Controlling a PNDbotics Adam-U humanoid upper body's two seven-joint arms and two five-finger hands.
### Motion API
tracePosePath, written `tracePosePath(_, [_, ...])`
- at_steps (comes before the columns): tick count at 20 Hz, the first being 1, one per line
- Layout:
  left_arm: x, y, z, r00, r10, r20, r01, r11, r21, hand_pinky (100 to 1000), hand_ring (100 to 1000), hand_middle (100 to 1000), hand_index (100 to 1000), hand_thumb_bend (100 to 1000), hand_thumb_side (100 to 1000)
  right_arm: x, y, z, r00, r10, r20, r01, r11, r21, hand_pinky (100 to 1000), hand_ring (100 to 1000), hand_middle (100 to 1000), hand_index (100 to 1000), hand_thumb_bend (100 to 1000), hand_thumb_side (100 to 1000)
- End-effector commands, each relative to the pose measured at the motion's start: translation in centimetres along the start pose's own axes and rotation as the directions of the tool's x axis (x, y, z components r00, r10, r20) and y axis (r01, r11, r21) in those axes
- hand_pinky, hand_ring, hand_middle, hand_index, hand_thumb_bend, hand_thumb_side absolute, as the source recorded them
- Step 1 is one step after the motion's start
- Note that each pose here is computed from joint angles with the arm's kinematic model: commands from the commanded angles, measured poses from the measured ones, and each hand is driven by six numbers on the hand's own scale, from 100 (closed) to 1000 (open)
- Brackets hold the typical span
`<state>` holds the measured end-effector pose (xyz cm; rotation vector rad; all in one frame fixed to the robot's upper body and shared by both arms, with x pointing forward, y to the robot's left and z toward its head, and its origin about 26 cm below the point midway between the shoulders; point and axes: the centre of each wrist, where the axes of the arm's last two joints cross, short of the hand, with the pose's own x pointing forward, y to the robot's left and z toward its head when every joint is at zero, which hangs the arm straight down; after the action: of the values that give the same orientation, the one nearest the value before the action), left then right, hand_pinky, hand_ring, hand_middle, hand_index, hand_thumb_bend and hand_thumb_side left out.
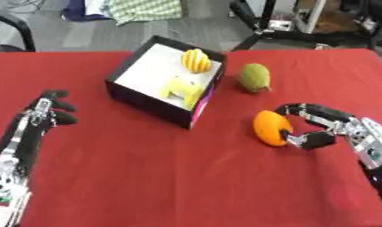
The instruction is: Pick up objects on the table and place them in the box.
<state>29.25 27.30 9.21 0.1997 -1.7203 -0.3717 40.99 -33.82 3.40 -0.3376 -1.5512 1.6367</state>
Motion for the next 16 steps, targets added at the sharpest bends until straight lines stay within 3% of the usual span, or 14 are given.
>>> tracePosePath(1, [0.7,0.4,-0.2,1.0,-0.016,0.025,0.016,1.0,-0.001,697,554,582,843,100,1000,-0.1,-0.5,0.0,1.0,0.023,-0.005,-0.023,0.999,-0.045,1000,937,805,697,100,208])
tracePosePath(4, [0.7,0.4,-0.2,1.0,-0.014,0.025,0.015,1.0,-0.001,697,554,582,843,100,1000,0.0,-0.5,-0.2,1.0,0.023,0.02,-0.02,0.99,-0.138,996,917,762,490,100,198])
tracePosePath(6, [0.7,0.3,-0.2,1.0,-0.013,0.024,0.013,1.0,-0.001,697,554,582,843,100,1000,0.2,-0.5,-0.2,0.999,0.017,0.039,-0.009,0.98,-0.201,990,902,736,407,100,199])
tracePosePath(16, [0.7,0.3,-0.2,1.0,-0.012,0.026,0.012,1.0,0.001,698,560,583,844,100,1000,0.9,-1.9,0.1,0.992,-0.021,0.122,0.067,0.917,-0.392,987,877,693,366,100,237])
